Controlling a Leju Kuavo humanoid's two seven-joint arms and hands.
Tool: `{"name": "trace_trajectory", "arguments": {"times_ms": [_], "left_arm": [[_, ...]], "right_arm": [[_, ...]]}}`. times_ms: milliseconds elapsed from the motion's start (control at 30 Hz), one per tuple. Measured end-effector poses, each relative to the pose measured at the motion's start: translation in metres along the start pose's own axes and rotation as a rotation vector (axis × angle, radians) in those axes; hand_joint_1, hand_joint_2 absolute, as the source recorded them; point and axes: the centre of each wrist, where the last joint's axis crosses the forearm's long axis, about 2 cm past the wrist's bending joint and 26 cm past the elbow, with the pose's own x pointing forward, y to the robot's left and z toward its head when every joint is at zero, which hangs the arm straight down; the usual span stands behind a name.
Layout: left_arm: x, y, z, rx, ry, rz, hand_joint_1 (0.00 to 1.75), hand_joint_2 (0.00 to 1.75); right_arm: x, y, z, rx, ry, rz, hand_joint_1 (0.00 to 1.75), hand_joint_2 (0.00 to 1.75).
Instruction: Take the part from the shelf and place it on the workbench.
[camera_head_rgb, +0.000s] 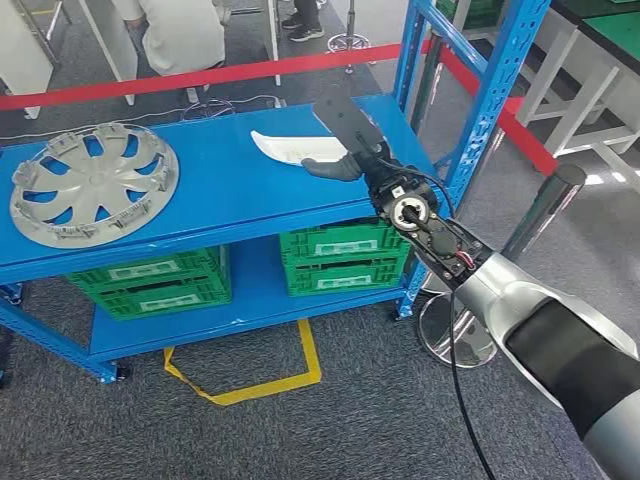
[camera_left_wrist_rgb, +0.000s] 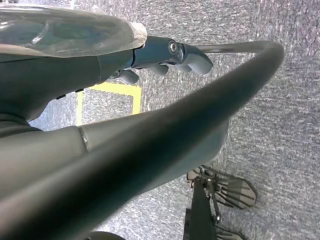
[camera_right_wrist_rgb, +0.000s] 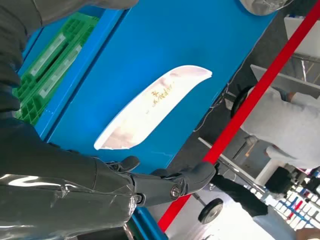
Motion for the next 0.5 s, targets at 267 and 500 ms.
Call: {"name": "trace_trajectory", "arguments": {"times_ms": [267, 500], "left_arm": [[-0.0011, -0.0007, -0.0001, -0.002, 0.002, 0.001, 0.00, 0.00], [-0.0041, 0.0002, -0.0004, -0.001, 0.008, 0.001, 0.00, 0.00]], "right_arm": [[0.0051, -0.0001, -0.0027, 0.001, -0.012, 0.007, 0.00, 1.75], [0.0022, 0.0021, -0.0012, 0.007, -0.004, 0.010, 0.00, 1.75]]}}
